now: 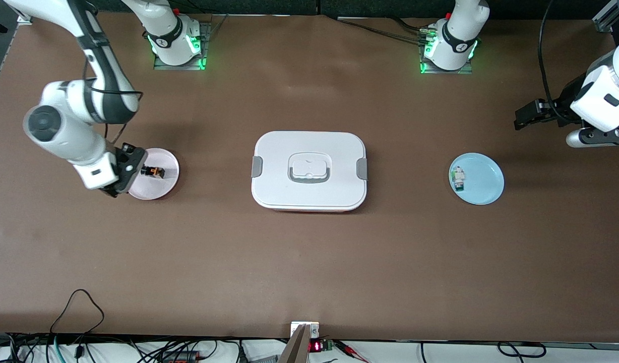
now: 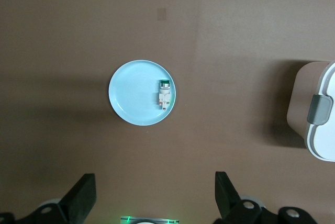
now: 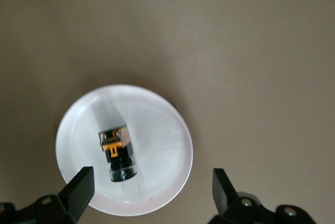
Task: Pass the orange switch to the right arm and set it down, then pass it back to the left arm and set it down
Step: 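Lower the switch onto the white plate and open the right gripper, then raise the right gripper away from the white plate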
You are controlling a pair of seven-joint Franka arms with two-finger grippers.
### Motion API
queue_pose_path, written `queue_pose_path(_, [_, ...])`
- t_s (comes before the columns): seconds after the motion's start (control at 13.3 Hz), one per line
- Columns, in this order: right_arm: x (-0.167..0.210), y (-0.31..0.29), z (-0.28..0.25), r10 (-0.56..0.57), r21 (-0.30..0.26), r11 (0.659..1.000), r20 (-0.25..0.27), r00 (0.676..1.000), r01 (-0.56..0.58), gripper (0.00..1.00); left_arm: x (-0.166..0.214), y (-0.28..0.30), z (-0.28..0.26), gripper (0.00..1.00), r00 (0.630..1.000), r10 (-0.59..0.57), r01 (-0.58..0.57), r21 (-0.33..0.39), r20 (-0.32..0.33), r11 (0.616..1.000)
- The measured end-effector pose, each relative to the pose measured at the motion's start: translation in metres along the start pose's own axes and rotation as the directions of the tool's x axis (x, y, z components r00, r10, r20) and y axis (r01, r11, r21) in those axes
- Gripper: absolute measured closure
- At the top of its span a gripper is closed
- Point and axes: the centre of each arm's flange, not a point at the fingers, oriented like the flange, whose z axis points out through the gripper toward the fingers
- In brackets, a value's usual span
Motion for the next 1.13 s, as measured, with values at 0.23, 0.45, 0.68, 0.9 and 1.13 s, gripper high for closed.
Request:
queue_pose_path(0.23, [0.008, 0.013, -0.044, 0.174, 0.015, 0.985, -0.046, 0.984, -0.174, 0.00, 0.003, -0.017, 0.001, 0.00, 1.000, -0.029, 0.029, -0.003, 0.004, 1.000])
queue_pose_path(0.45, [0.019, 0.013, -0.081, 0.462, 0.052, 0.886, -0.014, 0.887, -0.461, 0.00, 0.006, -0.032, 0.004, 0.00, 0.999, -0.045, 0.045, -0.006, 0.011, 0.999])
queue_pose_path(0.68, [0.038, 0.008, -0.125, 0.706, 0.064, 0.705, 0.028, 0.707, -0.706, 0.00, 0.009, -0.044, 0.008, 0.00, 0.999, -0.042, 0.042, -0.008, 0.020, 0.999])
queue_pose_path(0.9, [0.059, -0.002, -0.173, 0.847, 0.057, 0.523, 0.069, 0.526, -0.850, 0.00, 0.010, -0.045, 0.009, 0.00, 0.999, -0.038, 0.038, -0.009, 0.022, 0.999])
queue_pose_path(1.13, [0.060, -0.009, -0.220, 0.883, 0.031, 0.460, 0.091, 0.461, -0.887, 0.00, 0.012, -0.041, 0.010, 0.00, 1.000, -0.010, 0.010, -0.009, 0.018, 1.000])
